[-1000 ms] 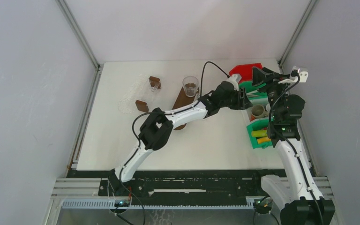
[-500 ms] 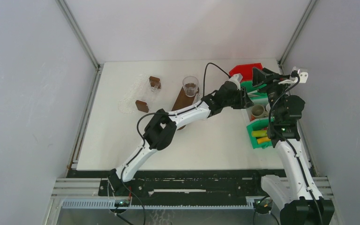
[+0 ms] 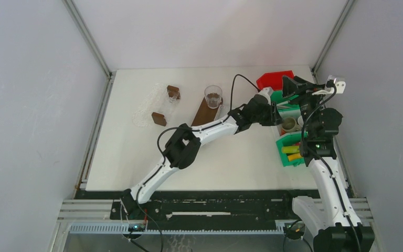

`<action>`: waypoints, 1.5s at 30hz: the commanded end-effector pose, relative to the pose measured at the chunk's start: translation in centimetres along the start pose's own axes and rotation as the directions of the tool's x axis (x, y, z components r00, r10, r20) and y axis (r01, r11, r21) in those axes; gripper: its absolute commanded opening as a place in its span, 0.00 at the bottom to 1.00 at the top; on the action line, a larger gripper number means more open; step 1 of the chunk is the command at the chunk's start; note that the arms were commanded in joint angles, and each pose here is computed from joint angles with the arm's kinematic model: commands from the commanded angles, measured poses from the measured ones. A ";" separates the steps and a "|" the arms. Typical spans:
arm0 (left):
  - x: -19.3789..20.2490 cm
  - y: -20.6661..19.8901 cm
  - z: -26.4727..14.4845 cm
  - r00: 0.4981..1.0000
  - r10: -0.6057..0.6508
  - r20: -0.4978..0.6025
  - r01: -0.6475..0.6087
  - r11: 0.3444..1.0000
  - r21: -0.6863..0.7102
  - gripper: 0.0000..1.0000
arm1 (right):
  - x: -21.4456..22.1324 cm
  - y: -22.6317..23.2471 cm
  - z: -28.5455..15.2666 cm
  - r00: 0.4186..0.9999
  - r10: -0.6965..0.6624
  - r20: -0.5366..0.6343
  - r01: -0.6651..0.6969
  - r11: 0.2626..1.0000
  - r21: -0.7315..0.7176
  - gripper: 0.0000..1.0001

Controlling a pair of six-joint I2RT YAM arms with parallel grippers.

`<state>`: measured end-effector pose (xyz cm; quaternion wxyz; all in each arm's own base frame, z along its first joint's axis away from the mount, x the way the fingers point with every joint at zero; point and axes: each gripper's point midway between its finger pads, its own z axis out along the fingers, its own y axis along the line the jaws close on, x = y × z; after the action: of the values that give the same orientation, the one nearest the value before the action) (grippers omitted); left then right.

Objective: Prepare toiletry sets of a toothbrush and toothpaste on the tray
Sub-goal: Pick up the cup from the storage box.

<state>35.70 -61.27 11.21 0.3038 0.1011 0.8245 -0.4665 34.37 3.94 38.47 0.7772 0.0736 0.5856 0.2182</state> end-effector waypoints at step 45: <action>-4.4 -6.4 -1.3 0.991 0.064 0.115 -0.083 0.982 0.169 0.00 | -1.3 1.6 -0.9 0.999 -0.007 0.053 0.011 0.997 -0.076 0.59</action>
<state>35.54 -62.83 9.85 0.3014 0.1150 0.8241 -0.4656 33.80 4.45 37.99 0.7787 0.0596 0.5818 0.2270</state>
